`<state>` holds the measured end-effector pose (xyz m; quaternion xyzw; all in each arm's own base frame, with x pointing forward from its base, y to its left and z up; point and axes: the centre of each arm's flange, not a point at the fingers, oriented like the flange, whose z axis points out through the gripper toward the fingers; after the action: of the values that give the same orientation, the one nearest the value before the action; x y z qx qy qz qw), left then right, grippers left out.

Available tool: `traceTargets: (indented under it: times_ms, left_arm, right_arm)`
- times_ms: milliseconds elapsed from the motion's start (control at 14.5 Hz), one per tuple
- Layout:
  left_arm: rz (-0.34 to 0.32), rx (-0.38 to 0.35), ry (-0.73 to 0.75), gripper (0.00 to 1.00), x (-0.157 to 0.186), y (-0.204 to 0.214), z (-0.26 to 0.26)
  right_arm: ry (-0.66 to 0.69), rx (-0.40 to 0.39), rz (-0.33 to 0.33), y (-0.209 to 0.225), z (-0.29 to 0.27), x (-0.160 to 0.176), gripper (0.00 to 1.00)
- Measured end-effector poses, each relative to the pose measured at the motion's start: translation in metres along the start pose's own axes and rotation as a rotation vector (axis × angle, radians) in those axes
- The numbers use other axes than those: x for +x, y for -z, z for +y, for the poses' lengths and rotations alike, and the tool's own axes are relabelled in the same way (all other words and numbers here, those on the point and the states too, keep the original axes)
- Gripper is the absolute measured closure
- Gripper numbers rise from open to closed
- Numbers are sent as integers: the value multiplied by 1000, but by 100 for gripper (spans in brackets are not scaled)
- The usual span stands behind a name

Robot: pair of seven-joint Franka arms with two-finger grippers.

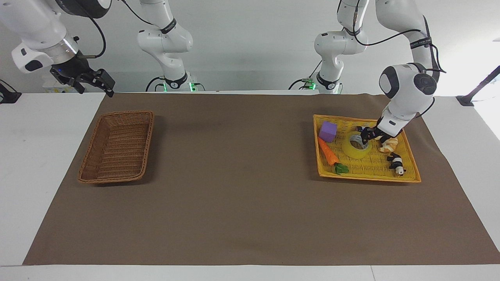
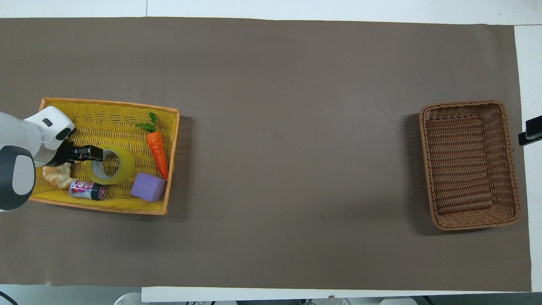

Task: Move tape to another basket
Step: 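Reach the left gripper into the yellow tray and grasp the tape roll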

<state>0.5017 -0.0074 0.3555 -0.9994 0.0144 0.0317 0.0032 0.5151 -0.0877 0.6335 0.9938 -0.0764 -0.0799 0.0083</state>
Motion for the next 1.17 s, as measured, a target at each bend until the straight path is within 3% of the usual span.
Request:
traceTargets:
  times_ms: [1175]
  left_arm:
    - [-32, -1, 144, 30, -21, -45, -10]
  right_arm:
    - [0, 0, 0, 0, 0, 0, 0]
